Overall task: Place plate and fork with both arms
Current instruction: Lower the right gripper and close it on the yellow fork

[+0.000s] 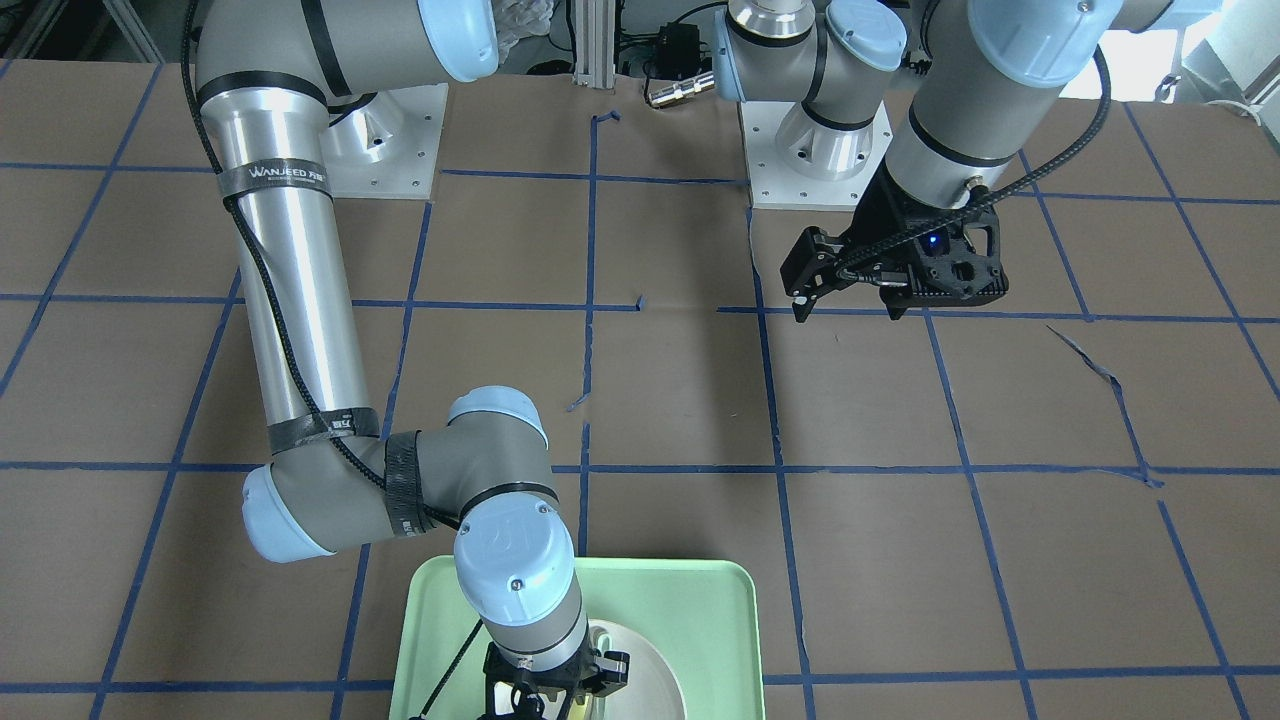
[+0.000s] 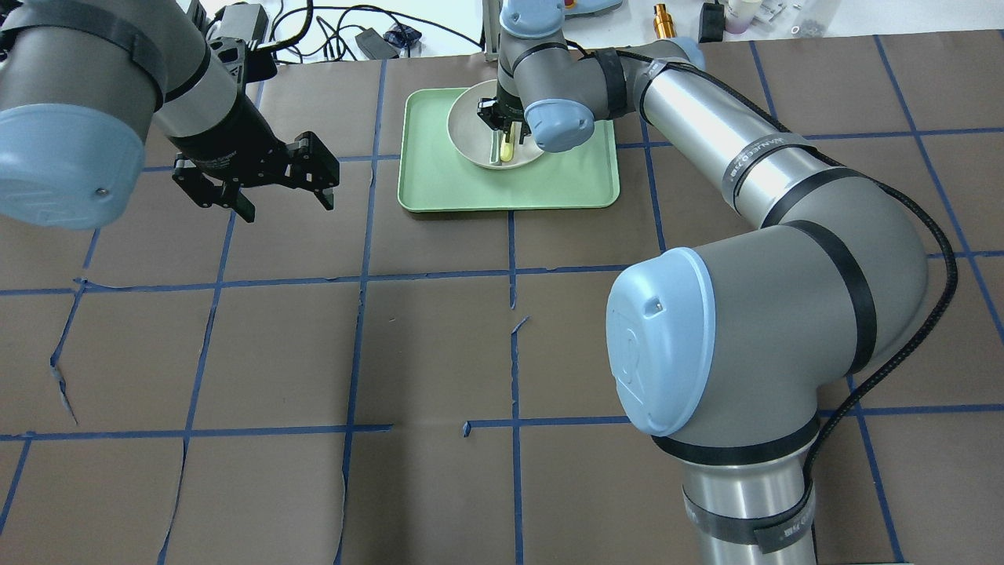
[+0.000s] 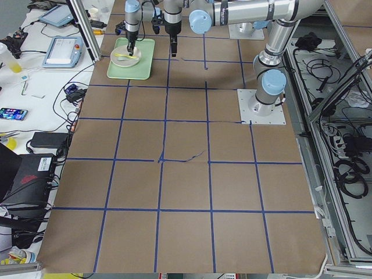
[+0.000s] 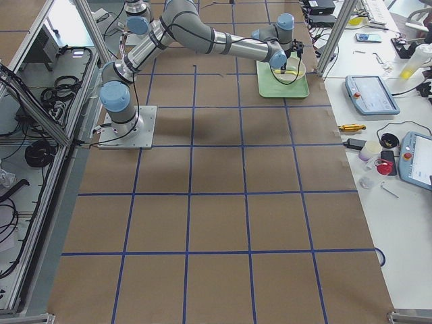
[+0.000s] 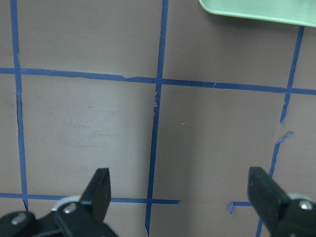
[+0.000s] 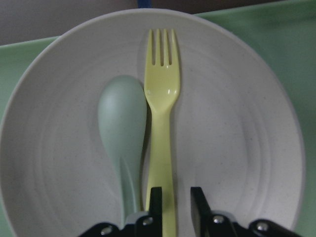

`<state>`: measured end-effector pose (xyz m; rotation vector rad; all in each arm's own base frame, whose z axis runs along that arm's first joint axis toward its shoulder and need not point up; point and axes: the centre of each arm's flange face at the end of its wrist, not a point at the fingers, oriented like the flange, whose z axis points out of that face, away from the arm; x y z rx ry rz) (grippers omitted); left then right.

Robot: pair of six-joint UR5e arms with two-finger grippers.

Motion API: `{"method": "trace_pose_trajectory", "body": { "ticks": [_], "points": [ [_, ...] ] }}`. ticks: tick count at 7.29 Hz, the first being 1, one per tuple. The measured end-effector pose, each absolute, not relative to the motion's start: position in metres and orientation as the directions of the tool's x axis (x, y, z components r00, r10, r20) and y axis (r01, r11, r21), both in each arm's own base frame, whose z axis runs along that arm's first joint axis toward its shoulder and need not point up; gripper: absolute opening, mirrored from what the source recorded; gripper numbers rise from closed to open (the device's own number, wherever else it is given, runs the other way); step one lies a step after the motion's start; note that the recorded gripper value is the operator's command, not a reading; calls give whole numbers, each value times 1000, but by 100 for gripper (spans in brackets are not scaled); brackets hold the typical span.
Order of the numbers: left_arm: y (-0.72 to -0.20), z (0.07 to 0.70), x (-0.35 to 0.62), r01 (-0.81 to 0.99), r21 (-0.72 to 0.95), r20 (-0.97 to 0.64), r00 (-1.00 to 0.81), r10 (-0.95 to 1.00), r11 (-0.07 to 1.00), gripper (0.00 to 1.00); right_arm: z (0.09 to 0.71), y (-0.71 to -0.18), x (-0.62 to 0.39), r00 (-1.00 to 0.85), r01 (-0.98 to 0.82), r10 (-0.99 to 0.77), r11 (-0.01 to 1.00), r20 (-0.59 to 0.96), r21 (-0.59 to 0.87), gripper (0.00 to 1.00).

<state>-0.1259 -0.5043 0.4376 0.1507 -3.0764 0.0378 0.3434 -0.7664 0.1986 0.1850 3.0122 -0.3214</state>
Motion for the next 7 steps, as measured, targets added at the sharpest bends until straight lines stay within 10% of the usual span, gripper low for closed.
{"method": "trace_pose_trajectory", "body": {
  "ticks": [7],
  "points": [
    [-505, 436, -125, -99, -20, 62, -993, -98, 995, 100, 196, -768, 347, -982, 161, 136, 966, -129, -200, 36]
  ]
}}
